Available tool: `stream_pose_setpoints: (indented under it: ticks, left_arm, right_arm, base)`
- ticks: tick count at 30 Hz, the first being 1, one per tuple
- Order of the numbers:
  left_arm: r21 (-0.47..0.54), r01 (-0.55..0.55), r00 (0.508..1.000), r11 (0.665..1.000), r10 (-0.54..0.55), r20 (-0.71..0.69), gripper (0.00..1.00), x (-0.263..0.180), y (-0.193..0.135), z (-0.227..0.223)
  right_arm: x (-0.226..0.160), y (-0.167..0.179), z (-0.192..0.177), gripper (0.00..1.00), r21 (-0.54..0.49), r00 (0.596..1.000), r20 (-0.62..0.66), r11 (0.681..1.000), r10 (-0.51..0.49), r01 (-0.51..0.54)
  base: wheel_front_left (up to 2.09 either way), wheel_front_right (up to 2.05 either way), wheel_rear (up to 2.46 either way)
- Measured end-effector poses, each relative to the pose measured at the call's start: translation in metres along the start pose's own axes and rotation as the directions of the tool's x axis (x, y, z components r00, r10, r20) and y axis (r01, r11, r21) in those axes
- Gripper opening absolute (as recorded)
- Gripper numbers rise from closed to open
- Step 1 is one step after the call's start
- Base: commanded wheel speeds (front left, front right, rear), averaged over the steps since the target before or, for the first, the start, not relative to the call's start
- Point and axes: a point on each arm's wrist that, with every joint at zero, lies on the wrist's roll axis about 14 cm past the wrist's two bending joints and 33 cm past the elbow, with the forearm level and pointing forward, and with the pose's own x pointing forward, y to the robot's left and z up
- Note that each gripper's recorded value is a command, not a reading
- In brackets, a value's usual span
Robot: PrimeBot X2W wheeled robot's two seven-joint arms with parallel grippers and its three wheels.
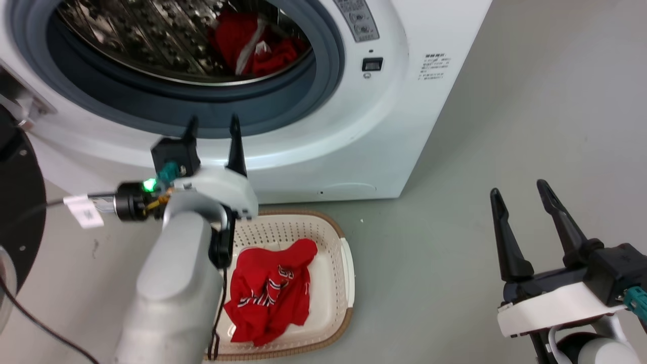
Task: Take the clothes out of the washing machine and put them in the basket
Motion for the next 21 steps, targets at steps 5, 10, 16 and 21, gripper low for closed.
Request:
stream_pose_setpoints:
  ticks: [5,10,16,21]
  left_arm:
    - [0.022,0.024,1.0,0.999,-0.024,-0.014,1.0,0.039,-0.001,-0.001]
    - [0.035,0.042,0.997,0.999,-0.039,-0.067,1.0,0.079,0.0,-0.012]
    - [0.048,0.056,0.989,0.997,-0.049,-0.141,1.0,0.128,0.004,-0.023]
    - [0.058,0.067,0.972,0.996,-0.052,-0.229,1.0,0.181,0.005,-0.032]
  right_arm:
    - [0.014,0.003,-0.014,1.0,0.008,1.0,-0.027,1.0,0.014,-0.014]
    - [0.028,0.001,-0.034,1.0,0.011,0.998,-0.057,1.0,0.017,-0.016]
    - [0.038,-0.002,-0.059,1.0,0.028,0.995,-0.098,1.0,0.016,-0.014]
    - [0.043,-0.007,-0.085,1.0,0.052,0.989,-0.145,0.999,0.01,-0.002]
  base:
    - [0.0,0.0,0.0]
    - [0.0,0.0,0.0]
    - [0.0,0.0,0.0]
    - [0.0,0.0,0.0]
